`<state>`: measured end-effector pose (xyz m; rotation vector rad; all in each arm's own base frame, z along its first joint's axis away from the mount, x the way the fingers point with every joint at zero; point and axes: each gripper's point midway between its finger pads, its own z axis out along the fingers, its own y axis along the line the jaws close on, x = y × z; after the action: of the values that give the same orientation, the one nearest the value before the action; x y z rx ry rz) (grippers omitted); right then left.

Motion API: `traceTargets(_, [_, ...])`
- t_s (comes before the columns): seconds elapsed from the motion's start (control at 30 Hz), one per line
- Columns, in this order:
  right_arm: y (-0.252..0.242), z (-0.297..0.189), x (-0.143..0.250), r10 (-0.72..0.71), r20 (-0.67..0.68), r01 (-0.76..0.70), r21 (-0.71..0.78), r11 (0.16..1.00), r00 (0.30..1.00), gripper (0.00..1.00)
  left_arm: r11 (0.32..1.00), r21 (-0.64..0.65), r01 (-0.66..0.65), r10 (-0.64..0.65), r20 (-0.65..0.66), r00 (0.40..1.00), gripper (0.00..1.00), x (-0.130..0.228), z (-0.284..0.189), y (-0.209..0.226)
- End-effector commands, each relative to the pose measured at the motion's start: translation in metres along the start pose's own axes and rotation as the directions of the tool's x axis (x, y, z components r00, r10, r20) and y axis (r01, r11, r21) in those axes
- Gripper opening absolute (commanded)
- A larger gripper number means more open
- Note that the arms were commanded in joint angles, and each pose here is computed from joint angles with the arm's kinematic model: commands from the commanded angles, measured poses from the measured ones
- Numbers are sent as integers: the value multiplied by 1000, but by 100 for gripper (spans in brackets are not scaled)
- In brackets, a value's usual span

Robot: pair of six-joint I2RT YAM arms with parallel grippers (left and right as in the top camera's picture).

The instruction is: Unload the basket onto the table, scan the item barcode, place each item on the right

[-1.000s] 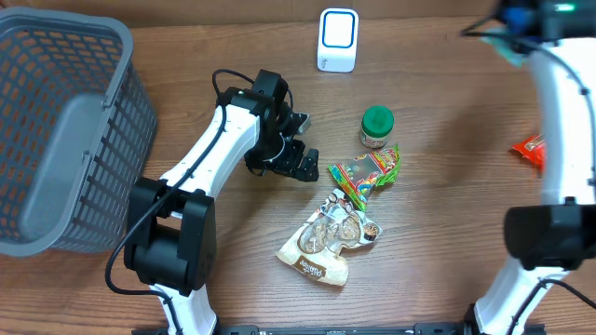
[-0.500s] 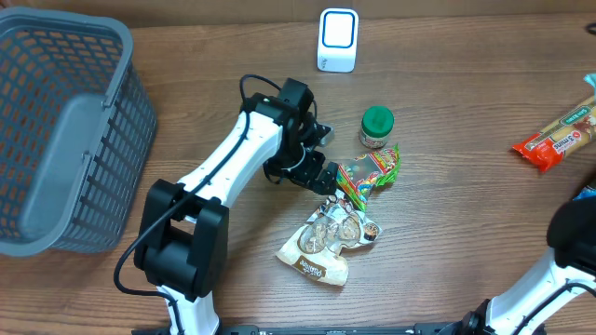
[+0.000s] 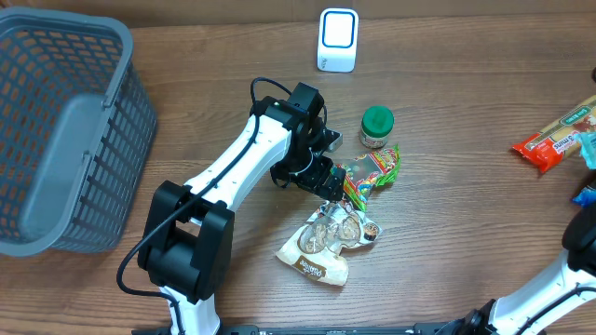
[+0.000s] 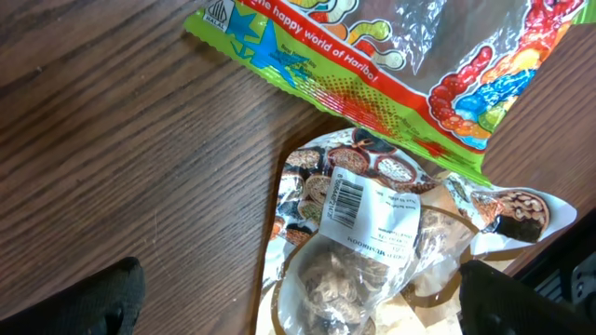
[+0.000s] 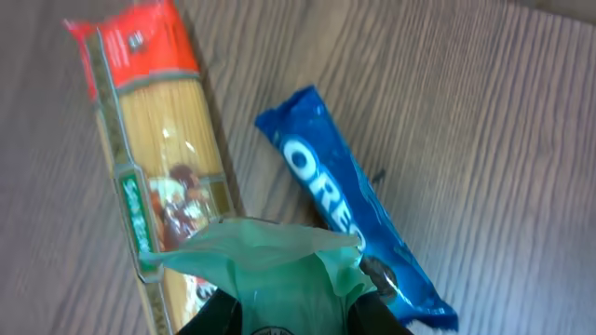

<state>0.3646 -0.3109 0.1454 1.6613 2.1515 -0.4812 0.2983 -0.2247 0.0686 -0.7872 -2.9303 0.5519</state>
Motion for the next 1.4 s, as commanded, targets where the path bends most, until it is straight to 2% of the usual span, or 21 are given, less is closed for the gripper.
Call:
traceTargets(0.0, [-1,-6,-12,31,21,-31,-28,999,999,31,1000,15,22,-22,7,1000,100,-4,0,-4])
traceTargets(0.03, [0,-6,-11,31,12,-31,-41,999,999,57,1000,14,22,-22,11,1000,100,-6,0,-4])
traceTargets(0.07, [3,-6,-10,28,2,-27,-59,998,1000,71,1000,14,26,-26,14,1000,100,-6,0,-4])
traceTargets(0.13, [13,-7,-8,1,-10,-2,-107,994,1000,86,1000,14,23,-24,24,999,100,-9,0,-4])
traceTargets(0.2, [22,-9,-8,-13,-18,10,-156,988,1000,93,1000,11,19,-19,35,999,100,-11,0,-3])
traceTargets(0.4, [44,-48,-10,-45,-18,37,-335,941,999,97,999,-43,19,-18,38,999,100,-9,-7,4])
traceTargets(0.43, [48,-68,-12,-54,-3,49,-394,918,999,97,998,-61,19,-16,41,999,100,-8,-11,5])
traceTargets(0.67, [51,-169,-11,-55,103,103,-548,830,993,97,996,-79,-29,29,4,1000,100,19,-38,-6])
traceTargets(0.9, [65,-263,29,-136,225,254,-655,712,965,97,991,-76,-113,108,-67,992,100,44,-33,-28])
traceTargets(1.03, [62,-288,46,-174,259,306,-667,679,950,97,985,-68,-159,149,-125,981,100,67,-12,-40])
traceTargets(1.17, [53,-296,50,-178,261,311,-670,674,949,97,976,-70,-207,197,-129,972,100,85,-4,-50])
traceTargets(1.37, [50,-306,60,-201,243,314,-703,638,949,97,956,-209,-207,188,-111,976,100,100,-4,-36])
